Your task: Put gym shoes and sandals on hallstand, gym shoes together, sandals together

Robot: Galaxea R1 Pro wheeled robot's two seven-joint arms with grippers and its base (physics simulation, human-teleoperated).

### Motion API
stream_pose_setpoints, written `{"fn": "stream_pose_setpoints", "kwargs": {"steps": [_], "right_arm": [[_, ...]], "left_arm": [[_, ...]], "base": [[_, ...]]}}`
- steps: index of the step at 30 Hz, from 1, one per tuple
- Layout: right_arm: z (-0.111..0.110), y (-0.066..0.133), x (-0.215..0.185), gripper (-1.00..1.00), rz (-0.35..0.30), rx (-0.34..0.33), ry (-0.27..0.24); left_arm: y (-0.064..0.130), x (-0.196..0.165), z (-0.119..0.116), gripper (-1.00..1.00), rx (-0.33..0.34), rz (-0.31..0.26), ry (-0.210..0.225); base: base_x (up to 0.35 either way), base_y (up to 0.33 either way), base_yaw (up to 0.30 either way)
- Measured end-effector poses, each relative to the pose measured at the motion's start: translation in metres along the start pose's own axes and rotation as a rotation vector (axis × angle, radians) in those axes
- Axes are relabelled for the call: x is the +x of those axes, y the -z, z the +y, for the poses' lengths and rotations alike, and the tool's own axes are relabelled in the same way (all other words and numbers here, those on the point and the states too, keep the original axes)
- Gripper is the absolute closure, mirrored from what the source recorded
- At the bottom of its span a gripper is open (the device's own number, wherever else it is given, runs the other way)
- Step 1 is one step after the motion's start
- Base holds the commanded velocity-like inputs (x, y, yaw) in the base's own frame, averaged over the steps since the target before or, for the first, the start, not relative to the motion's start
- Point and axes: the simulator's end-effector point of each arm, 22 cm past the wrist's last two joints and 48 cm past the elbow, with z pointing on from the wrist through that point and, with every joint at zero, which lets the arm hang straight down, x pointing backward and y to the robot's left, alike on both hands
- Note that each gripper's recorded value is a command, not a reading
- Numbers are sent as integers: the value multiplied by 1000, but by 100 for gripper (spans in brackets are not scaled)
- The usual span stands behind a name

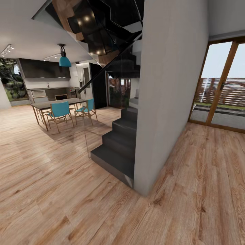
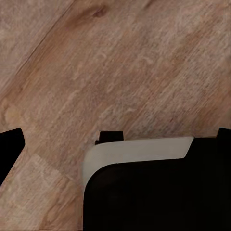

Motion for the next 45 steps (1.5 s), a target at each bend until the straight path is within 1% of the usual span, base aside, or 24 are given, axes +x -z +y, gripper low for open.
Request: {"fn": "stream_pose_setpoints", "kwargs": {"steps": [3,4,6,12,14,16,17,20,25,34,45], "right_arm": [[-7,-2,-23,-100,-70,9,2],[-9,-2,-37,-100,-111,12,3],[-11,-2,-52,-100,-150,14,4],[-13,-2,-94,-100,-248,16,5],[-13,0,-118,-100,-301,16,6],[-13,1,-128,-100,-323,15,6],[-13,2,-136,-100,-340,15,6],[-13,3,-147,-100,-364,14,7],[-13,4,-152,-100,-376,14,9],[-24,5,-155,-100,-383,27,20],[-27,5,-156,-100,-384,29,23]], "left_arm": [[-3,-20,13,-100,-16,-47,-5],[-4,-30,19,-100,-23,-70,-8],[-6,-41,24,-100,-29,-93,-12],[-12,-80,30,-100,-37,-158,-15],[-15,-104,32,-100,-40,-194,-15],[-17,-118,33,-100,-40,-214,-14],[-19,-130,33,-100,-41,-233,-13],[-21,-152,32,-100,-40,-264,-11],[-22,-163,31,-100,-37,-278,-7],[-22,-163,31,-100,-30,-276,-4],[-21,-159,49,-100,-53,-270,-8]], "base": [[0,0,0],[0,0,0],[0,0,0],[0,0,0],[0,0,0],[0,0,0],[0,0,0],[0,0,0],[0,0,0],[0,0,0],[0,0,0]]}}
